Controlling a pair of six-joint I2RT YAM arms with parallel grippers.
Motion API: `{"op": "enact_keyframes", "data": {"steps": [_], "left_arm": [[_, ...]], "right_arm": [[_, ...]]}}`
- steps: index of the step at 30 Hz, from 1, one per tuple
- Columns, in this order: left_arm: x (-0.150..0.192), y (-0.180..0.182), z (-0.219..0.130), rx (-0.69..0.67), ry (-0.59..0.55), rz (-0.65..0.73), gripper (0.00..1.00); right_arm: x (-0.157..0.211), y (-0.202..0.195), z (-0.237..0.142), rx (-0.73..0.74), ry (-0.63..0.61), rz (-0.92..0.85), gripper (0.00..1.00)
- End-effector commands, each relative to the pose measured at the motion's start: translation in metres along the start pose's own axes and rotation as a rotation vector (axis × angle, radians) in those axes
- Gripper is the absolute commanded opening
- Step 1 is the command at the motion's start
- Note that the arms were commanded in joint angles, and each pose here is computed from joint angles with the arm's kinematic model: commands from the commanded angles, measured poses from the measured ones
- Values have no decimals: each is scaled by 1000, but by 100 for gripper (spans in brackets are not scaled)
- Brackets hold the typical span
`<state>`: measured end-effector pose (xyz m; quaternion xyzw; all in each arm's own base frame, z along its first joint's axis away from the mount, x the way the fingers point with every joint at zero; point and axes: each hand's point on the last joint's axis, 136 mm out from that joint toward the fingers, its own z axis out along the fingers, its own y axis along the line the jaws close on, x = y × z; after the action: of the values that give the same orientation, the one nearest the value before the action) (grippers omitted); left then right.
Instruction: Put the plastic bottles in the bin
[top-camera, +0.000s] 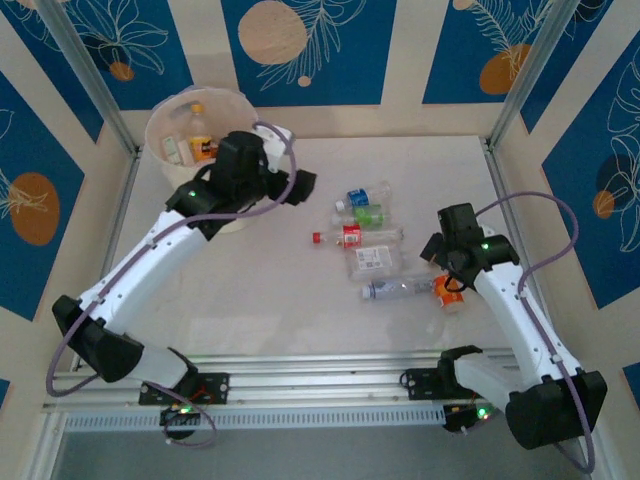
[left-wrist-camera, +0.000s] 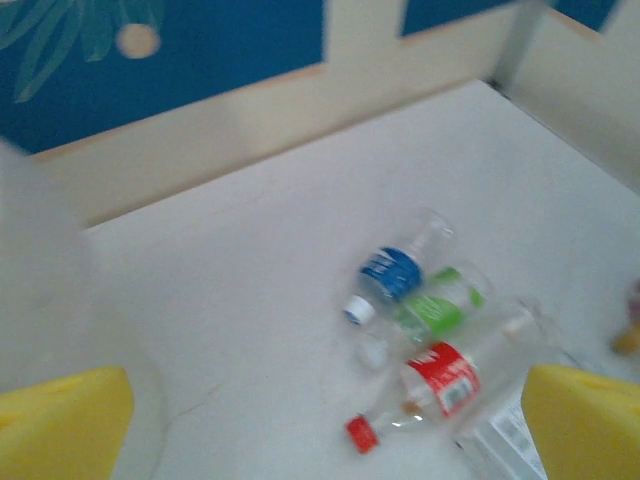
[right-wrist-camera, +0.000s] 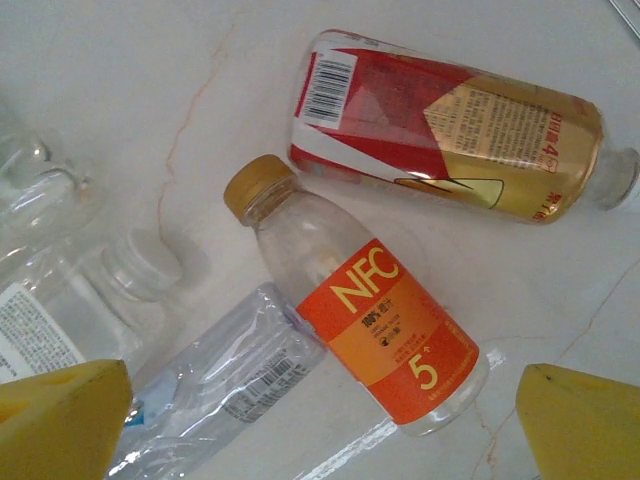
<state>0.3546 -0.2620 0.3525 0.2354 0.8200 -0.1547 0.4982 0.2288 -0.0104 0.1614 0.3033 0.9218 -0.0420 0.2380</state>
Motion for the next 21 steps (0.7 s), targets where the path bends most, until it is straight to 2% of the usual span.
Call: {"op": "enact_keyframes", "data": {"steps": [1, 7, 14, 21], "left_arm": [[25, -37, 20, 98, 73, 113, 100], [51, -62, 41, 133, 121, 122, 100], [74, -80, 52, 163, 169, 158, 99], [88, -101, 55, 206, 188, 181, 100]], "right_arm": [[8, -1, 6, -24, 85, 7, 99], [36, -16, 33, 7, 264, 54, 99], [48, -19, 49, -8, 331, 133, 100], [56, -30, 62, -9, 360, 228, 93]]}}
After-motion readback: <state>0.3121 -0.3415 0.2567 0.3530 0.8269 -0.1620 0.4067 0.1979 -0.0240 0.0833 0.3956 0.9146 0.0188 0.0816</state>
